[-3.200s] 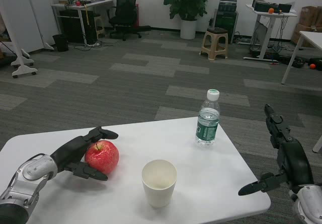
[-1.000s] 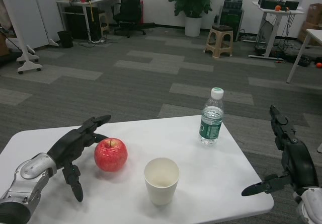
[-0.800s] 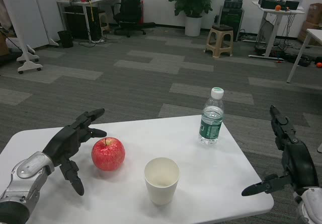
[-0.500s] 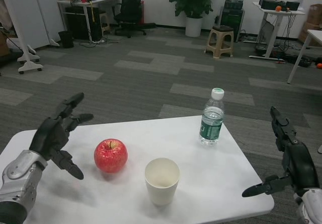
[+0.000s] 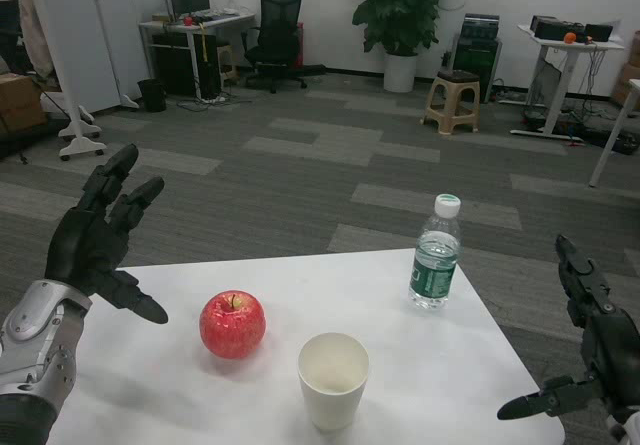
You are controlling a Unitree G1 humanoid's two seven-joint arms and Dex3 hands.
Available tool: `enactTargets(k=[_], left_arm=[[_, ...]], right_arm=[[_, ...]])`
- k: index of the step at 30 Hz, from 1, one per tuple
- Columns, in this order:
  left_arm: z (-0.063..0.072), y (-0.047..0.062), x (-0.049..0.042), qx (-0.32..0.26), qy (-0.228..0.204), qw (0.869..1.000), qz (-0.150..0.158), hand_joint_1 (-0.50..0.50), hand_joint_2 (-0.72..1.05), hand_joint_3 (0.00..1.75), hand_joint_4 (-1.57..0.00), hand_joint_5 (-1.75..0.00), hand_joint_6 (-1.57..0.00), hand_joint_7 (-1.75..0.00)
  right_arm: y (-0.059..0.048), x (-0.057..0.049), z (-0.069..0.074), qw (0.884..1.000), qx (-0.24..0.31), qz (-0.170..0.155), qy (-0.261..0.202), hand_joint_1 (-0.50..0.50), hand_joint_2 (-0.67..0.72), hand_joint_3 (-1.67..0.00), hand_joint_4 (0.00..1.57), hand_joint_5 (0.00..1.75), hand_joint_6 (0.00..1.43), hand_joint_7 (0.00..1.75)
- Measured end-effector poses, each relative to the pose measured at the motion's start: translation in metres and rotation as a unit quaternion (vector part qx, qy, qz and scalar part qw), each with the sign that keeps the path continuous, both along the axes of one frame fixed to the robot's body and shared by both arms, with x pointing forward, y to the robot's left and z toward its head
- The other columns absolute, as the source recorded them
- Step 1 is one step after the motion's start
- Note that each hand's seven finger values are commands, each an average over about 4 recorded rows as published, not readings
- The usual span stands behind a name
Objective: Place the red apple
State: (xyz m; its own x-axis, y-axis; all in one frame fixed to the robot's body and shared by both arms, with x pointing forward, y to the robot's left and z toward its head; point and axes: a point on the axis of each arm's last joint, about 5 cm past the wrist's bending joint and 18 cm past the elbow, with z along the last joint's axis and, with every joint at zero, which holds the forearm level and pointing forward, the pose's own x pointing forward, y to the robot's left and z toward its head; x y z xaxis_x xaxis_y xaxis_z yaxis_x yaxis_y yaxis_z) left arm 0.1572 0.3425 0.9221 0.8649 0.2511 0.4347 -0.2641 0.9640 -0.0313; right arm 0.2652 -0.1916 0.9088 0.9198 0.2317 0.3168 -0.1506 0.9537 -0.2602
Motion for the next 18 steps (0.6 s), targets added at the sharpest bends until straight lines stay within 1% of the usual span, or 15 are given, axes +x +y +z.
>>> enactTargets(k=[6, 8, 10, 12, 14, 16, 18], left_arm=[[0.009, 0.0, 0.0005, 0.001, -0.011, 1.0, -0.003, -0.5, -0.19, 0.0, 0.0, -0.51, 0.0, -0.14], [0.011, 0.0, 0.001, 0.0, -0.01, 1.0, -0.006, -0.5, -0.19, 0.0, 0.0, -0.51, 0.0, -0.14], [0.013, 0.0, 0.0014, 0.0, -0.009, 1.0, -0.008, -0.5, -0.19, 0.0, 0.0, -0.51, 0.0, -0.14], [0.014, 0.0, 0.0018, 0.002, -0.006, 1.0, -0.01, -0.5, -0.15, 0.0, 0.0, -0.51, 0.0, -0.14], [0.017, 0.001, 0.0023, 0.007, -0.003, 1.0, -0.013, -0.5, -0.1, 0.0, 0.0, -0.51, 0.0, -0.14], [0.02, 0.001, 0.0027, 0.014, -0.002, 1.0, -0.016, -0.5, -0.1, 0.0, 0.0, -0.51, 0.0, -0.14], [0.022, 0.001, 0.003, 0.02, 0.0, 1.0, -0.017, -0.5, -0.1, 0.0, 0.0, -0.51, 0.0, -0.14]], right_arm=[[0.0, 0.0, 0.0, 1.0, 0.001, 0.001, -0.001, -0.5, 0.2, 0.0, 0.0, 0.0, 0.0, 0.07], [0.001, 0.0, 0.002, 1.0, 0.002, 0.003, -0.004, -0.49, 0.17, -0.02, 0.0, 0.0, 0.0, 0.07], [0.002, 0.0, 0.003, 1.0, 0.003, 0.006, -0.008, -0.49, 0.19, -0.02, 0.0, 0.0, 0.0, 0.07], [0.003, 0.0, 0.004, 1.0, 0.004, 0.008, -0.011, -0.5, 0.19, 0.0, 0.0, 0.0, 0.0, 0.07], [0.003, 0.0, 0.005, 1.0, 0.005, 0.009, -0.013, -0.5, 0.15, 0.0, 0.0, 0.0, 0.0, 0.07], [0.004, 0.0, 0.005, 1.0, 0.006, 0.011, -0.015, -0.5, 0.15, 0.0, 0.0, 0.0, 0.0, 0.07], [0.004, 0.0, 0.006, 1.0, 0.006, 0.011, -0.016, -0.48, 0.15, 0.0, 0.0, 0.0, 0.0, 0.07]])
